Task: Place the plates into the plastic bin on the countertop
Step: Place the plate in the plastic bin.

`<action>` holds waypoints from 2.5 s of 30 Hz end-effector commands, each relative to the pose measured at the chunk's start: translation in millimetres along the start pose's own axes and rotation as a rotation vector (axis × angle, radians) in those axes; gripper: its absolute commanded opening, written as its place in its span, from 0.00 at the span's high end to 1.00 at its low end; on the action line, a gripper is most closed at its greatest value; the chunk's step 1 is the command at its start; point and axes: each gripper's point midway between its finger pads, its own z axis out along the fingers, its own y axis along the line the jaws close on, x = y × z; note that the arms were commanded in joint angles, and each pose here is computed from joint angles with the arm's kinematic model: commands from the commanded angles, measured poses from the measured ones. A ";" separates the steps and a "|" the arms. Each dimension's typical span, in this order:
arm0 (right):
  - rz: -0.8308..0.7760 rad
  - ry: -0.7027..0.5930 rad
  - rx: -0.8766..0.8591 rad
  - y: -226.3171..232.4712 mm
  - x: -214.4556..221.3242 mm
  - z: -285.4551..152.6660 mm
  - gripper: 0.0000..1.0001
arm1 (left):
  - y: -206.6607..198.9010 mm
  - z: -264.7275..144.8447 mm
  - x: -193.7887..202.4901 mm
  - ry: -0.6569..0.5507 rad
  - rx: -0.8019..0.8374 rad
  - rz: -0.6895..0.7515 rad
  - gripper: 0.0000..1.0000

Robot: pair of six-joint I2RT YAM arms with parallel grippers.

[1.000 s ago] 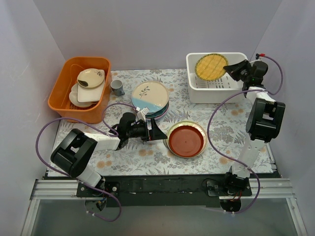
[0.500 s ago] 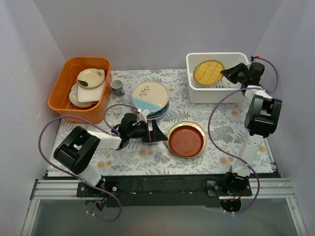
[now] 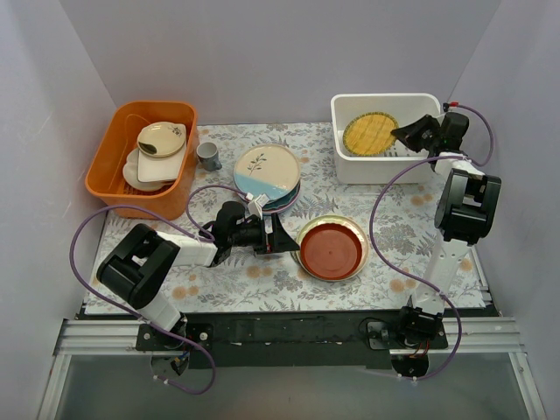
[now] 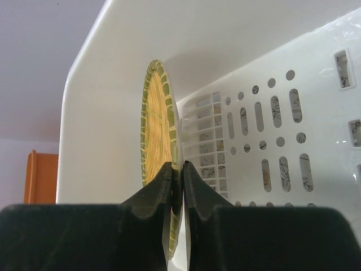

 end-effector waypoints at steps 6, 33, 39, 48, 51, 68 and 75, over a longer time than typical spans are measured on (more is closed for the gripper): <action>-0.039 -0.004 -0.013 10.0 -9.7 -3.2 0.92 | -17.5 0.3 -9.1 -0.015 0.042 0.045 0.02; -0.225 -0.354 -0.046 100.6 -72.2 -87.7 0.02 | -28.3 -2.8 -11.5 -0.038 0.057 0.051 0.02; -0.214 -0.338 -0.084 109.1 -67.8 -89.3 0.02 | -33.3 -2.8 -12.0 -0.044 0.060 0.063 0.02; -0.193 -0.305 -0.171 131.0 -44.5 -113.1 0.04 | -39.3 -5.4 -13.1 -0.057 0.045 0.073 0.02; -0.195 -0.284 -0.208 142.2 -35.0 -124.2 0.04 | -41.0 -5.7 -12.5 -0.055 0.044 0.081 0.02; -0.261 -0.173 -0.274 170.5 41.4 -193.6 0.07 | -59.4 -4.1 -5.0 -0.057 0.049 0.116 0.02; -0.283 -0.091 -0.243 152.5 93.2 -209.8 0.07 | -59.5 -8.0 -3.6 -0.069 0.029 0.118 0.02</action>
